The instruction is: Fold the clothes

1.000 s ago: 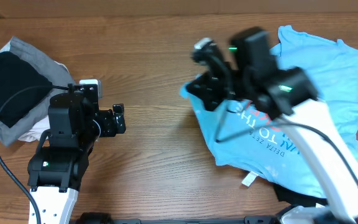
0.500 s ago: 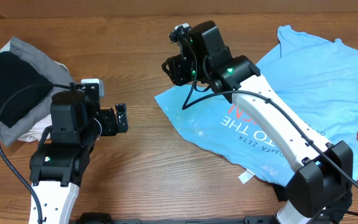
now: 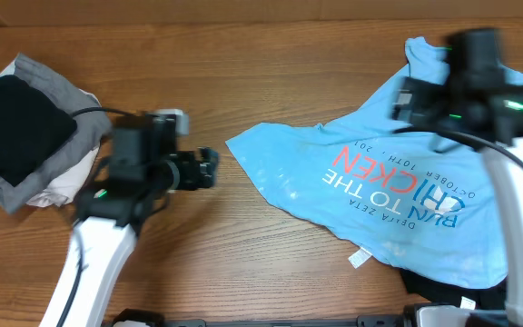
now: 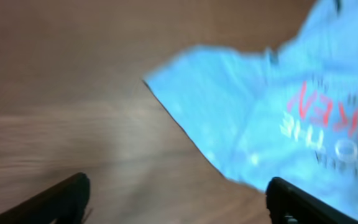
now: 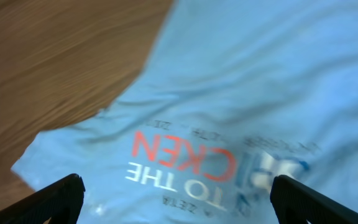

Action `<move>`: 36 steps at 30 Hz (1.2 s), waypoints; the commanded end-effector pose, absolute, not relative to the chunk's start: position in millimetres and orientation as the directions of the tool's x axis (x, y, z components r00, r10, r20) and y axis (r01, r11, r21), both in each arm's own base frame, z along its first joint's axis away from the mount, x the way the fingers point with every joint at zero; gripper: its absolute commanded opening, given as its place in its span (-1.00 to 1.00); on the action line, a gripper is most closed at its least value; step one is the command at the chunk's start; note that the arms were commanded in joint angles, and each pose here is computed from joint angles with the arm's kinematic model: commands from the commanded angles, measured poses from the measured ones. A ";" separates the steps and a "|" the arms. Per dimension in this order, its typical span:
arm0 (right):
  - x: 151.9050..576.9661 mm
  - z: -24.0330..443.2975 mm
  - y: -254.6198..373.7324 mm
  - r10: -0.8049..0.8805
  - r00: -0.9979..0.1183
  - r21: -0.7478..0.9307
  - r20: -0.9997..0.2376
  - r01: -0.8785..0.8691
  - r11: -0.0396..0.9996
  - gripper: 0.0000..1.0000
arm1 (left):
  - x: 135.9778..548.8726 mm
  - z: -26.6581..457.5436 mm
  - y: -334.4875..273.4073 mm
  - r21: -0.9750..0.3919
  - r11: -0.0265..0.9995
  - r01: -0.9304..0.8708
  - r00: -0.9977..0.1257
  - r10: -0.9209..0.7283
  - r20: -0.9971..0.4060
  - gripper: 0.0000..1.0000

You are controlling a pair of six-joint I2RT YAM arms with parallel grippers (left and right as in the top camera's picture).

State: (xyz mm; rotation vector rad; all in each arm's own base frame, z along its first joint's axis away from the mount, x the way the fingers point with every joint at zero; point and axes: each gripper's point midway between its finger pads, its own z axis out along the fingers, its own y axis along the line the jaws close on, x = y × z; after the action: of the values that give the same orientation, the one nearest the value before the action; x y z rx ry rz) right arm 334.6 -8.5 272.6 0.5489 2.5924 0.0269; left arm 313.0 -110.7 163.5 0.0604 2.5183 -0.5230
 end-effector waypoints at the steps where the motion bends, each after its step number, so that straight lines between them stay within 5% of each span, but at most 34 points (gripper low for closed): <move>1: 317.7 279.3 -44.3 0.489 -0.751 0.116 -0.444 0.492 0.863 1.00 | 305.2 139.6 -153.5 -0.433 0.889 0.150 -0.908 -0.050 -0.416 0.91; 9: 291.3 272.0 -89.1 0.603 -0.699 0.085 -0.386 0.624 0.777 1.00 | 276.6 69.0 -226.4 -0.548 0.820 -0.166 -0.980 -0.197 0.001 0.93; 18: 287.6 270.4 -88.5 0.593 -0.714 0.072 -0.374 0.615 0.785 1.00 | 283.2 23.3 -273.8 -0.566 0.798 -0.206 -0.975 -0.219 0.046 0.73; 21: 286.3 269.9 -88.2 0.593 -0.716 0.069 -0.369 0.615 0.785 1.00 | 295.4 12.3 -278.5 -0.563 0.806 -0.183 -0.974 -0.228 -0.010 0.16; 24: 285.5 269.6 -88.0 0.591 -0.719 0.067 -0.366 0.613 0.787 1.00 | 304.5 14.1 -279.1 -0.568 0.809 -0.152 -0.972 -0.226 -0.061 -0.92; 30: 283.5 268.8 -87.6 0.591 -0.723 0.062 -0.358 0.613 0.788 1.00 | 341.2 101.7 -307.3 -0.735 0.677 0.039 -0.965 -0.166 -0.204 -0.92; 36: 283.5 268.3 -87.5 0.589 -0.725 0.061 -0.357 0.611 0.789 1.00 | 386.5 313.9 -324.9 -0.783 0.456 0.423 -0.795 -0.228 -0.562 -0.92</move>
State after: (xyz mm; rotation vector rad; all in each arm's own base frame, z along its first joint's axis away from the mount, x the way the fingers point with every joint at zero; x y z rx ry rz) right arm 281.6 -85.9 262.5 0.9186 2.6424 -0.0842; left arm 372.7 -318.5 152.9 -0.0962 2.5044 -1.2322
